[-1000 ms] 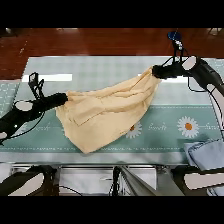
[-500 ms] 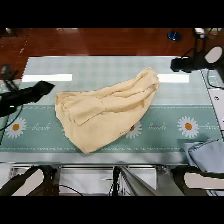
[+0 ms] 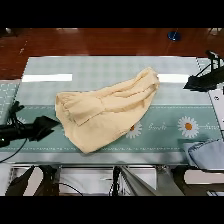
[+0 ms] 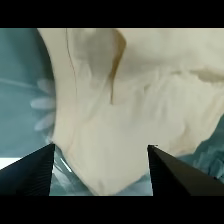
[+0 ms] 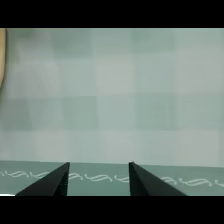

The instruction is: Fold the shirts.

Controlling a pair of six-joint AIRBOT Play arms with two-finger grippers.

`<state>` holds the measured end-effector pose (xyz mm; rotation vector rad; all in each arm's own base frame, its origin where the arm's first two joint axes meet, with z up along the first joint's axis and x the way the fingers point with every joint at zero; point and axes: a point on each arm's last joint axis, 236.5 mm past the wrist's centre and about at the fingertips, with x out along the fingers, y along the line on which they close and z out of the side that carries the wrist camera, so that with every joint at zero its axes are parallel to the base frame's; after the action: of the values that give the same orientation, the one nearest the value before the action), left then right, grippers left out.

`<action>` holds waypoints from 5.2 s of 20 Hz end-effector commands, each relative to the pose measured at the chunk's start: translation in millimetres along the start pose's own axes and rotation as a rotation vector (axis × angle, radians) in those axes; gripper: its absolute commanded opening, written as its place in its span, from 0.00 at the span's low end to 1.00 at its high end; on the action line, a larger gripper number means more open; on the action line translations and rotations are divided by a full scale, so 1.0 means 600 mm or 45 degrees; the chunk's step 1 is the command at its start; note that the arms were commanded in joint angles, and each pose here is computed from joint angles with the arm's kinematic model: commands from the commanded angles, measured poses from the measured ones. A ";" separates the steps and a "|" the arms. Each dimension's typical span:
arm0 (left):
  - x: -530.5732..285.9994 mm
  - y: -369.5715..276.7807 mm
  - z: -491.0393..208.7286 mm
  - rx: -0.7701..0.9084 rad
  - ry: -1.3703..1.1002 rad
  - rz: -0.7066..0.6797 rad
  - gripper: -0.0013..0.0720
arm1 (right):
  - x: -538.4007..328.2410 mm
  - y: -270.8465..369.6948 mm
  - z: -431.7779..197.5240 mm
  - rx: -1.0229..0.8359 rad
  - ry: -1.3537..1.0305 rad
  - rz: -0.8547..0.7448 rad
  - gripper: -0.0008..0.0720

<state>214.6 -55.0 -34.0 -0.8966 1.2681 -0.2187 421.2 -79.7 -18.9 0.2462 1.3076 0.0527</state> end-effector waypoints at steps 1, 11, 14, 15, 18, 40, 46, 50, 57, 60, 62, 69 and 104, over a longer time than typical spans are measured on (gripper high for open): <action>0.028 -0.012 -0.091 -0.053 0.184 -0.092 0.95 | 0.020 0.029 -0.020 0.017 0.075 0.134 0.63; 0.067 -0.022 -0.168 -0.012 0.407 0.059 0.95 | 0.023 0.046 -0.018 0.007 0.075 0.162 0.63; 0.086 -0.020 -0.184 0.027 0.433 0.133 0.95 | 0.023 0.046 -0.018 0.006 0.075 0.162 0.63; 0.095 -0.022 -0.185 0.037 0.426 0.146 0.95 | 0.023 0.046 -0.018 0.006 0.076 0.163 0.63; 0.119 -0.023 -0.199 0.062 0.463 0.173 0.95 | 0.022 0.046 -0.020 0.006 0.080 0.164 0.63; 0.214 -0.037 -0.210 0.053 0.484 0.120 0.05 | 0.101 0.138 -0.016 0.130 0.154 0.530 0.74; 0.213 -0.037 -0.213 0.051 0.494 0.119 0.05 | 0.172 0.190 -0.042 0.041 0.248 0.515 0.74; 0.212 -0.038 -0.216 0.050 0.505 0.118 0.05 | 0.198 0.230 -0.035 -0.008 0.215 0.491 0.72; 0.212 -0.046 -0.210 0.063 0.496 0.107 0.05 | 0.229 0.269 -0.039 -0.086 0.196 0.407 0.05; 0.211 -0.046 -0.210 0.064 0.496 0.107 0.05 | 0.174 0.259 -0.014 -0.179 0.107 0.381 0.05; 0.209 -0.055 -0.207 0.110 0.492 0.087 0.04 | 0.101 0.246 0.018 -0.229 -0.022 0.338 0.05; 0.000 -0.370 -0.032 0.740 -0.170 -0.292 0.04 | -0.279 0.277 0.073 -0.397 -0.655 0.246 0.05; -0.086 -0.223 0.221 0.647 -0.462 0.134 0.04 | -0.176 0.228 0.010 -0.147 -0.315 0.187 0.05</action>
<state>305.9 -60.3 140.7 -0.4014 0.8827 -0.2829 354.7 26.9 138.1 0.1740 1.1215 0.1920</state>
